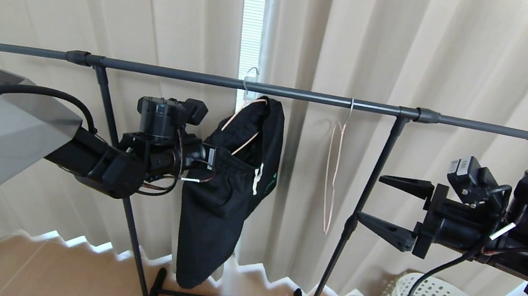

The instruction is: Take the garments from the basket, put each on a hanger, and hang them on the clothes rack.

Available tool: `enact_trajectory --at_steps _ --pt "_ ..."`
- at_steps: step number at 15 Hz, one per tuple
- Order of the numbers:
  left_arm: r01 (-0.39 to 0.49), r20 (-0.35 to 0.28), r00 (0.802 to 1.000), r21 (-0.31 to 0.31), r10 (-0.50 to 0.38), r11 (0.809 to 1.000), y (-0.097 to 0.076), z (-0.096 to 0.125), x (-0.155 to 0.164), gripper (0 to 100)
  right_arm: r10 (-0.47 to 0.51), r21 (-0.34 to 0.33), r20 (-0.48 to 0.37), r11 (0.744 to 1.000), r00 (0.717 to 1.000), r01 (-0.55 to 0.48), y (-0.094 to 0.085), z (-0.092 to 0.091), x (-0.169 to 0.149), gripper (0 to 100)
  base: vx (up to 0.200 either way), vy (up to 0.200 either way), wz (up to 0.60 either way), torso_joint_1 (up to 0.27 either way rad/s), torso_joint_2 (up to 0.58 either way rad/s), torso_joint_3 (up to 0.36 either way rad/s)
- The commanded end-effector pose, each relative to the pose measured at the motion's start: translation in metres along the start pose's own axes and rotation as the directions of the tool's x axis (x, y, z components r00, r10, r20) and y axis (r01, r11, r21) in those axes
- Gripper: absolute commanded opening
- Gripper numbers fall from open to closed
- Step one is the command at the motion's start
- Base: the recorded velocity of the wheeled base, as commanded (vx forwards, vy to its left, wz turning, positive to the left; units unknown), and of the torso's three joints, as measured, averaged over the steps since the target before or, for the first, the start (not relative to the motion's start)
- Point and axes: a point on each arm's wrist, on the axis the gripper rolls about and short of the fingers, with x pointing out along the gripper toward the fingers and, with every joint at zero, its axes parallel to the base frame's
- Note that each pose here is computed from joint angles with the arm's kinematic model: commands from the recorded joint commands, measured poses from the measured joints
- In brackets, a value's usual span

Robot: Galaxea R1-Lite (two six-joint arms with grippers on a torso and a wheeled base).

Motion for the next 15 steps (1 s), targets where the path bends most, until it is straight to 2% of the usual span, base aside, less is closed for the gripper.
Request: enact_trajectory --at_steps 1,15 --pt "0.002 -0.003 1.000 0.000 -0.002 1.000 -0.0005 -0.0017 0.0021 0 0.001 0.003 -0.001 1.000 1.000 -0.001 0.0003 -0.0006 0.0000 100 0.000 0.000 0.00 0.000 0.00 0.000" --pt "0.007 -0.022 1.000 -0.007 -0.007 1.000 -0.0032 -0.0079 0.0039 0 0.001 0.000 0.000 1.000 1.000 -0.001 0.0002 -0.0005 0.0000 100 0.000 0.000 0.00 0.000 0.00 0.000"
